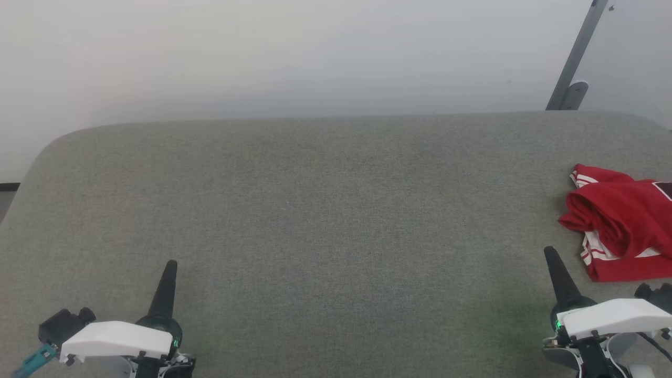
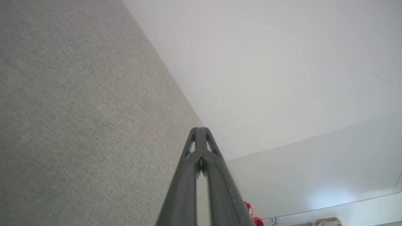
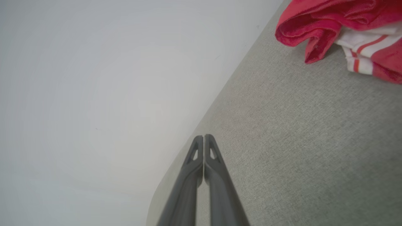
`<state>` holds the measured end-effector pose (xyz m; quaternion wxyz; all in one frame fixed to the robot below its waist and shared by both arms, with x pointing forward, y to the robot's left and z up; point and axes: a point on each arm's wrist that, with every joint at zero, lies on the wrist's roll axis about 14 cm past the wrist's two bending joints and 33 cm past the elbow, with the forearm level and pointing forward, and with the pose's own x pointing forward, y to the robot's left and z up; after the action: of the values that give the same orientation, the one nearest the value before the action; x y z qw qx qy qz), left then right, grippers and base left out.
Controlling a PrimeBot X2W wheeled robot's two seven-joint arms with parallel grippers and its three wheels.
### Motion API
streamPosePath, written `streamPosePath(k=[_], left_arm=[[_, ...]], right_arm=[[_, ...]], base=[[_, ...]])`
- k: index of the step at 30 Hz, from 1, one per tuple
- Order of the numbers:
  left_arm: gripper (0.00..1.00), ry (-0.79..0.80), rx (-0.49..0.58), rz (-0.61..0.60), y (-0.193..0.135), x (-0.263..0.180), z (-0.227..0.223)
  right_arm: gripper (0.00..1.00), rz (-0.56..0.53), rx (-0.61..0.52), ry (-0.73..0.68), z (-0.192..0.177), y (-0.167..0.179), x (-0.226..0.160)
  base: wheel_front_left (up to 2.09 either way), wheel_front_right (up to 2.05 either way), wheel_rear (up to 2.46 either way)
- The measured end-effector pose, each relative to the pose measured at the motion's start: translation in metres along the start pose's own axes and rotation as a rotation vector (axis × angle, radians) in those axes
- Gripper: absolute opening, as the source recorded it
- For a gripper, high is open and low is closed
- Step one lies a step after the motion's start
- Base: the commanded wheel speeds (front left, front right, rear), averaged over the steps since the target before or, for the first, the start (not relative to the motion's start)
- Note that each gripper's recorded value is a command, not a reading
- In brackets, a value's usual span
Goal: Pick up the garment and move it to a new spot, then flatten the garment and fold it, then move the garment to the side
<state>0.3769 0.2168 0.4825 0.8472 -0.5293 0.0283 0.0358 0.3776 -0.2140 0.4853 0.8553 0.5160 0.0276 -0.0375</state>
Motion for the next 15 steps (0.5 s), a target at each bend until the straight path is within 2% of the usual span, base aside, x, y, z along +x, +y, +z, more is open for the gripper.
streamPosePath(k=[15], left_arm=[[0.0,0.005,-0.131,-0.011,-0.0052,0.0016,-0.0031]], right_arm=[[0.0,0.017,0.136,0.002,-0.0014,0.0053,0.0017]], base=[[0.0,0.0,0.0]])
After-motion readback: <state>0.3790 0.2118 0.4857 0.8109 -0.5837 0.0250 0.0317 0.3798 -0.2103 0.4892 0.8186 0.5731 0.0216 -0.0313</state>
